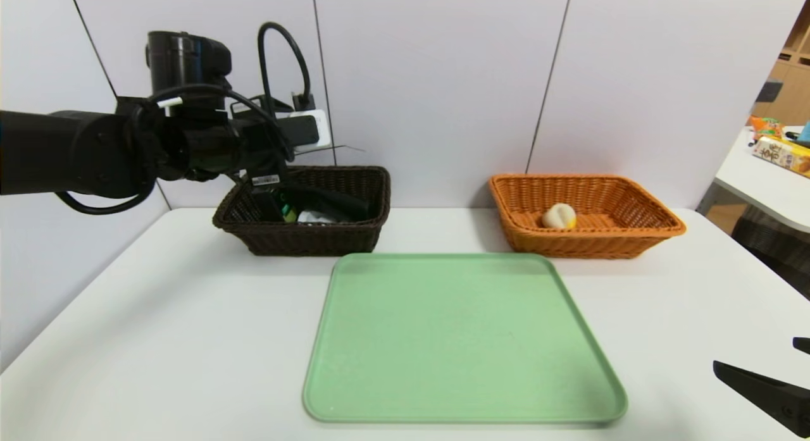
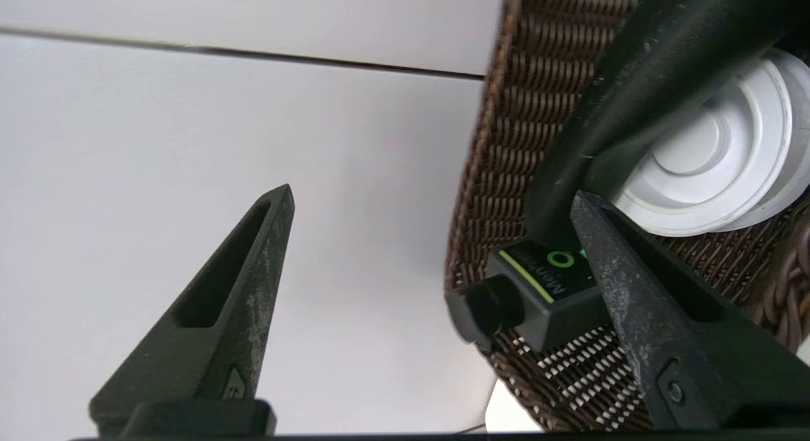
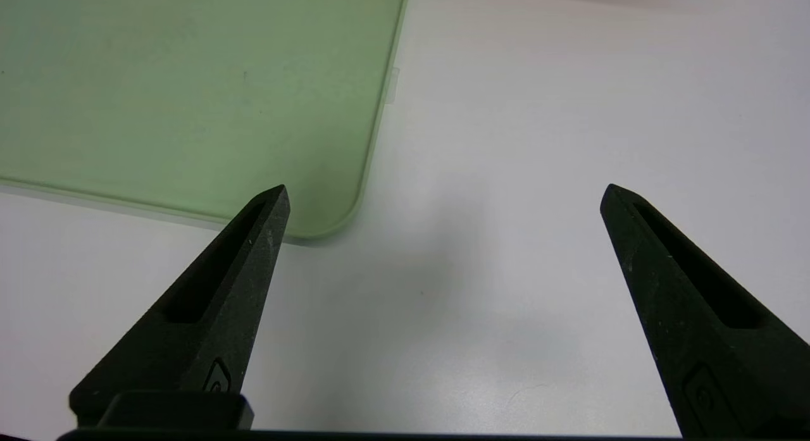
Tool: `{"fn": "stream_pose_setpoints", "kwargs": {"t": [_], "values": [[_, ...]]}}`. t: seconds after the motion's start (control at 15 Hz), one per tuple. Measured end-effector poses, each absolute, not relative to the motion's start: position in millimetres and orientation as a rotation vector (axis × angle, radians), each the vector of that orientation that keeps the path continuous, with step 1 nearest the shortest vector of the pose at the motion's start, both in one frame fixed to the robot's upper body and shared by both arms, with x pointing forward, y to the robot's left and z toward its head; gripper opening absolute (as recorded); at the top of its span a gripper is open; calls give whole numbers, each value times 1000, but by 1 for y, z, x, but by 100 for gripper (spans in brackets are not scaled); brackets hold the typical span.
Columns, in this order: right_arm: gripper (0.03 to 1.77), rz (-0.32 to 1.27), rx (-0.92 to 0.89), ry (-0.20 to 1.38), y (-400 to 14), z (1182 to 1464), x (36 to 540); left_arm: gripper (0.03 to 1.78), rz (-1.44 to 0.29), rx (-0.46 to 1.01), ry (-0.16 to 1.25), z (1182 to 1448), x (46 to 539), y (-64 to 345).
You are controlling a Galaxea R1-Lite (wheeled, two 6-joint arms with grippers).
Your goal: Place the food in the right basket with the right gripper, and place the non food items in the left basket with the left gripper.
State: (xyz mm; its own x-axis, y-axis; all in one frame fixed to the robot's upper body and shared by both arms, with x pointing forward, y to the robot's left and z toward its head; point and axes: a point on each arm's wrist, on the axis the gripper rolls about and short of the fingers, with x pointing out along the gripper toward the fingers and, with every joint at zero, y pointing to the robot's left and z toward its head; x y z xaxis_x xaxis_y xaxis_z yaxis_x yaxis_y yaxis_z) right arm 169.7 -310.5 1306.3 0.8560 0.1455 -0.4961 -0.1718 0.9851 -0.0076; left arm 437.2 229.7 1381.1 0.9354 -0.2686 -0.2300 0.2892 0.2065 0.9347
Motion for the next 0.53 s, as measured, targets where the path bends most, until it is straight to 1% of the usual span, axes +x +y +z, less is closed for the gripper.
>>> {"fn": "stream_pose_setpoints", "kwargs": {"t": [0.07, 0.2, 0.33, 0.53], "values": [[170, 165, -52, 516, -310, 1306, 170, 158, -383, 1283, 20, 1388, 430, 231], [170, 162, -54, 512, -311, 1307, 170, 161, -368, 1189, 16, 1404, 416, 234], [170, 162, -54, 500, -311, 1310, 170, 163, -351, 1061, -17, 1421, 404, 233], [170, 163, -63, 466, -311, 1317, 169, 166, -321, 855, -100, 1456, 388, 229]]}}
